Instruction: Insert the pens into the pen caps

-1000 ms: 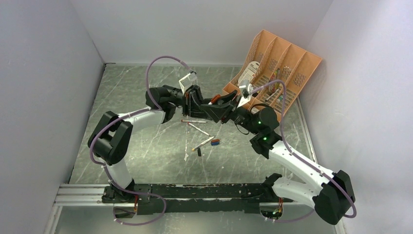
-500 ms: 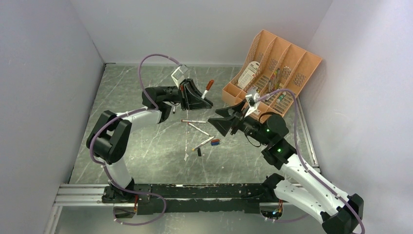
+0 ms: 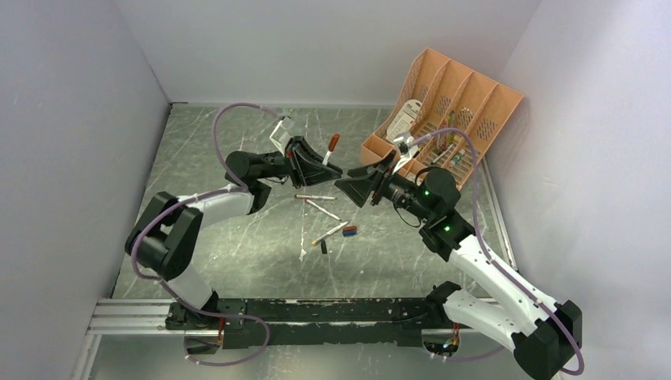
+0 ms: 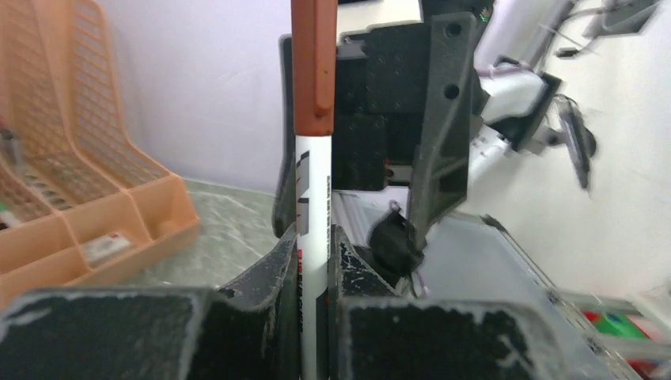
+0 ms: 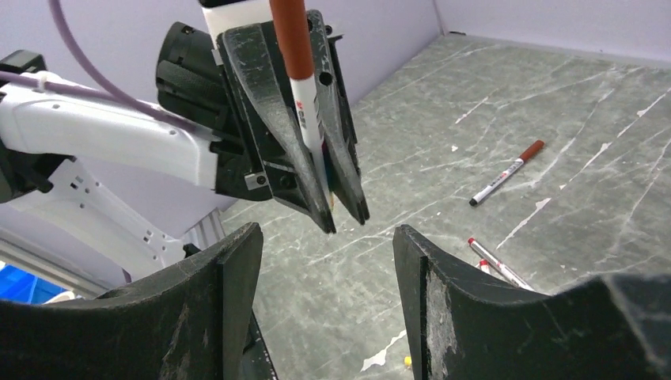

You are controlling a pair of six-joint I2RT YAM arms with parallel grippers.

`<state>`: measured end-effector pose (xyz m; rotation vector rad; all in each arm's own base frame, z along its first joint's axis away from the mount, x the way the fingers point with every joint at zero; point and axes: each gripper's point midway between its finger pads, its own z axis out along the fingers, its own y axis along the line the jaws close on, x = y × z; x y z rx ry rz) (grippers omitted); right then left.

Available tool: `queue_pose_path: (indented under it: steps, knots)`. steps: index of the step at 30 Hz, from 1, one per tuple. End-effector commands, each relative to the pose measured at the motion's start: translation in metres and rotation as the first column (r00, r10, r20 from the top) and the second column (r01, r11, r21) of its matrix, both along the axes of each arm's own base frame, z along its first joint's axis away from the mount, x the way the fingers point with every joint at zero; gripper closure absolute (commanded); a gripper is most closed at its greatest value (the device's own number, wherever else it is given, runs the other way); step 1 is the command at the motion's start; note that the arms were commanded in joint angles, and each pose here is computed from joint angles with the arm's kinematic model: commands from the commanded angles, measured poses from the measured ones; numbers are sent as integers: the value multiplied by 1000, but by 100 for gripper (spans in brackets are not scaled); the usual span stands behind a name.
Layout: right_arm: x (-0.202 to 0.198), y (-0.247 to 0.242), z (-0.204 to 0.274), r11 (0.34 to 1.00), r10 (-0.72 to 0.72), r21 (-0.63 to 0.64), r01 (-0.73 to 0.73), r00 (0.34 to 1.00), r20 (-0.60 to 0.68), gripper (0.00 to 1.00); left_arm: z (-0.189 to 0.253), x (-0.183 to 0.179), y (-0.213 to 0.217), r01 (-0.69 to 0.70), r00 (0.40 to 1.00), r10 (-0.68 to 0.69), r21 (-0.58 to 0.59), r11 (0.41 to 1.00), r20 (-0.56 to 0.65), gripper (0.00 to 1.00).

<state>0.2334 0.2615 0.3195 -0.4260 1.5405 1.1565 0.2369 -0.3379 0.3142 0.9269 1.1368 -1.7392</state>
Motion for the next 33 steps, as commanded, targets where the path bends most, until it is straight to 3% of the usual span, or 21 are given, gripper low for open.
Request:
queue_pose_path:
  steps: [1,3,6,9,13,19,33]
  knots:
    - [2,-2,19,1000,-12,24,11,1000,29,39,-9,50,3,-306,952,307,53,951,-7,93]
    - [5,-7,18,999,-48,19,47,998,29,39,-43,90,12,-499,852,522,226,837,-52,93]
    - [5,-13,14,997,-73,12,73,997,28,39,-100,124,39,-623,678,733,485,613,-55,93]
    - [8,-11,2,997,-73,-1,73,997,6,39,-139,142,66,-658,518,855,626,419,-28,93]
    - [8,-5,-6,999,-46,22,46,999,-21,40,-179,155,87,-631,378,926,732,258,0,93]
    - [10,-5,-17,999,-52,-1,52,998,-38,40,-230,170,99,-540,287,956,835,104,66,93]
    - [8,-13,-37,996,-88,-32,87,994,-58,41,-290,193,128,-420,183,955,897,-137,231,92]
